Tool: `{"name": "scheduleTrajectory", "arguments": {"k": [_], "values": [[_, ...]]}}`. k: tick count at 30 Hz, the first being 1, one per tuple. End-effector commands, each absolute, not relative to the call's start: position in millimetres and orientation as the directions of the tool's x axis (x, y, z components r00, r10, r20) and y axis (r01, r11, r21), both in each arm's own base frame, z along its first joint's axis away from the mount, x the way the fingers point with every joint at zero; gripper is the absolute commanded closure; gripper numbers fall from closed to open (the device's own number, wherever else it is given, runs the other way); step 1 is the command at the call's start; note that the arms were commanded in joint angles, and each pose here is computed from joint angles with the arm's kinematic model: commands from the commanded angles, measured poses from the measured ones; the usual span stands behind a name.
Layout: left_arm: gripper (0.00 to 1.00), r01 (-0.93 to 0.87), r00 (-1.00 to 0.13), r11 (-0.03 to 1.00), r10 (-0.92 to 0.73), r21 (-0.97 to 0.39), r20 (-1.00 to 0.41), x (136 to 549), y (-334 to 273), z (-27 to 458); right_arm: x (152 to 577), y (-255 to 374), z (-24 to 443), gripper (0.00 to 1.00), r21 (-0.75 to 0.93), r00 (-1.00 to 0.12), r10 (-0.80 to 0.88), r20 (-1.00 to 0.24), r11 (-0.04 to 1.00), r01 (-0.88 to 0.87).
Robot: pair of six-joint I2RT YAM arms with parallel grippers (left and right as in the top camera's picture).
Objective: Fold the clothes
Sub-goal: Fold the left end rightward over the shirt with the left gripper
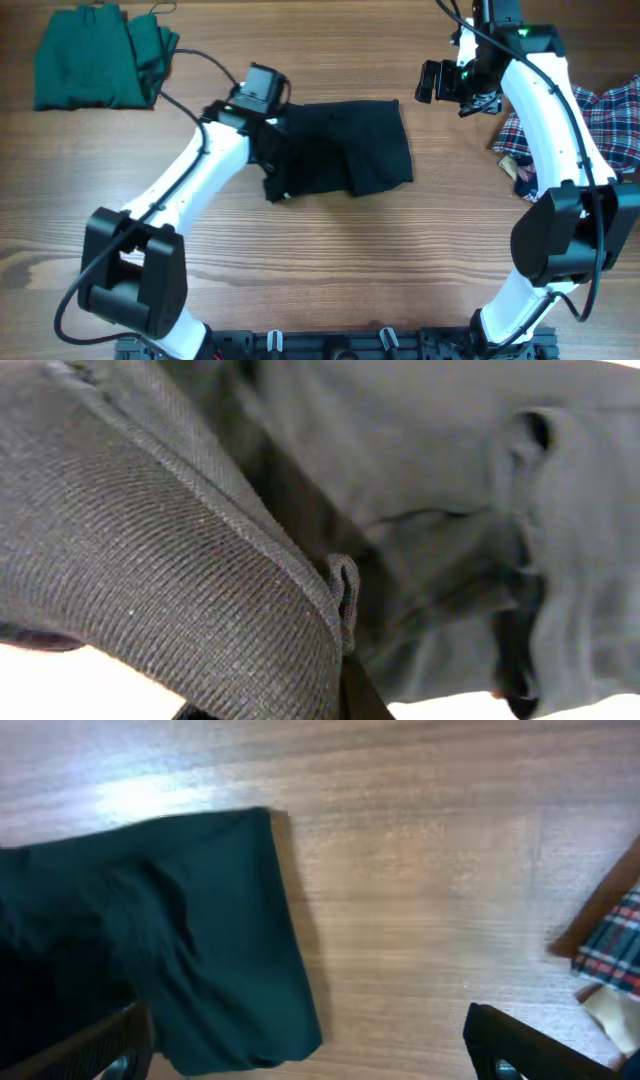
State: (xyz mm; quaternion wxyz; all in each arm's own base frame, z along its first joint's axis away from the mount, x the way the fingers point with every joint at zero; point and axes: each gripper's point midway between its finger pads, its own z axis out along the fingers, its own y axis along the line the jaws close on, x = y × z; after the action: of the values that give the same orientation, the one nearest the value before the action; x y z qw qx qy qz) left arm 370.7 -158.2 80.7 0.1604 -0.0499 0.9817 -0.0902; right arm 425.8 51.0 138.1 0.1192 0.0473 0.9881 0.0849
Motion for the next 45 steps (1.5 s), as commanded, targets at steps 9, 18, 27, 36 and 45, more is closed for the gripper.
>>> {"name": "scheduleTrajectory", "arguments": {"k": [9,18,27,36,45], "values": [[0.94,0.028,-0.923,0.961,-0.081,-0.274,-0.377,367.8,-229.5,90.7,419.0,54.0,119.9,0.0,0.197,-0.972,0.146,-0.186,0.974,0.108],[0.94,0.141,-0.903,0.941,-0.005,-0.307,-0.43,355.4,-274.2,99.5,418.2,53.9,119.7,0.0,0.196,-0.972,0.146,-0.182,0.975,0.109],[0.93,0.218,-0.879,0.919,0.039,-0.328,-0.475,348.5,-301.5,107.4,418.0,53.9,119.7,0.0,0.196,-0.972,0.146,-0.182,0.975,0.11],[0.9,0.281,-0.844,0.887,0.047,-0.365,-0.535,349.4,-330.6,116.7,418.2,53.8,119.7,0.0,0.196,-0.972,0.147,-0.182,0.974,0.11],[0.31,0.278,-0.874,0.898,0.089,-0.341,-0.478,342.7,-336.3,80.3,417.5,53.7,119.5,0.0,0.195,-0.973,0.146,-0.179,0.975,0.111]]}}
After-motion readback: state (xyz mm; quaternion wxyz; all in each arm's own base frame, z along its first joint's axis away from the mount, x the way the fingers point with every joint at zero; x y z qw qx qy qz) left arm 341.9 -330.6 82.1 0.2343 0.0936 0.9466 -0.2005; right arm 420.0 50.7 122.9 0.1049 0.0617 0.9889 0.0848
